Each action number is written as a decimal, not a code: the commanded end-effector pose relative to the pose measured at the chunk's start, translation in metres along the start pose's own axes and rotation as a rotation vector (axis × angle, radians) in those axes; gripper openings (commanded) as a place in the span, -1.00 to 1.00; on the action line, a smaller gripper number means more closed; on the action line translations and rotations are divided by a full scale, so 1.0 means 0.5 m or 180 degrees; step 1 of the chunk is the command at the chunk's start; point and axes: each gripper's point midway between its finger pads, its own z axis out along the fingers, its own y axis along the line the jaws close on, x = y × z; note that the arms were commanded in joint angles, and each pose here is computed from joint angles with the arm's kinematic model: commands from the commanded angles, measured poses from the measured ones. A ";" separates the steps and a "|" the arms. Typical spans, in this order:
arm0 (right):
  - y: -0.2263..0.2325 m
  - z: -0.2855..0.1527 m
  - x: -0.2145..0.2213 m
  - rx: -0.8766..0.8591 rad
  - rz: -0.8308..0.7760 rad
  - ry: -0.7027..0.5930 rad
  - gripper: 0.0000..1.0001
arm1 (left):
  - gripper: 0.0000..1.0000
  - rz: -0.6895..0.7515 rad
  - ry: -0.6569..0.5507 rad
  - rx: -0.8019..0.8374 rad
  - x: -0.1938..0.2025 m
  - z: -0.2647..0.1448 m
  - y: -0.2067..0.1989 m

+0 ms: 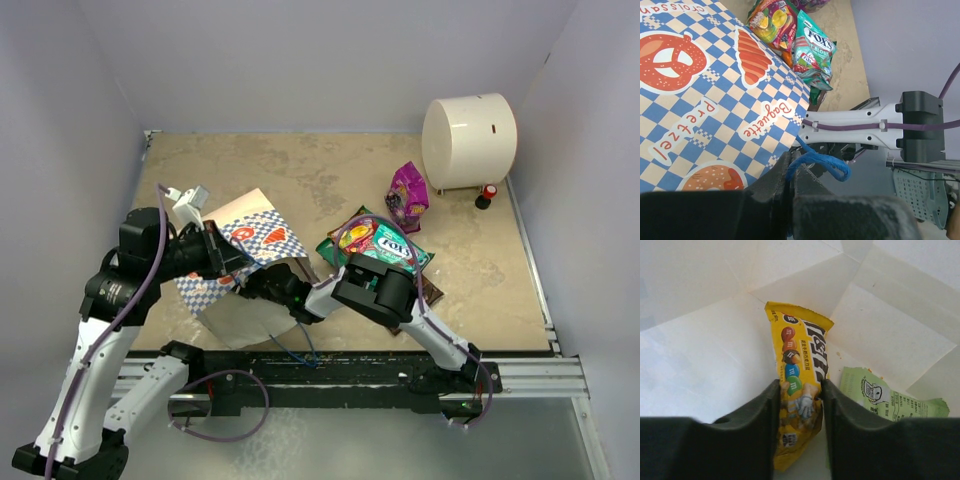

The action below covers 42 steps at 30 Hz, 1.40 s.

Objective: Take the snacks out of the paper bag

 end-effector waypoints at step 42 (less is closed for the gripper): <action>-0.139 -0.630 -0.314 0.0548 0.0397 0.0762 -0.49 | -1.00 0.0000 -0.0572 -0.1161 -0.155 0.057 0.117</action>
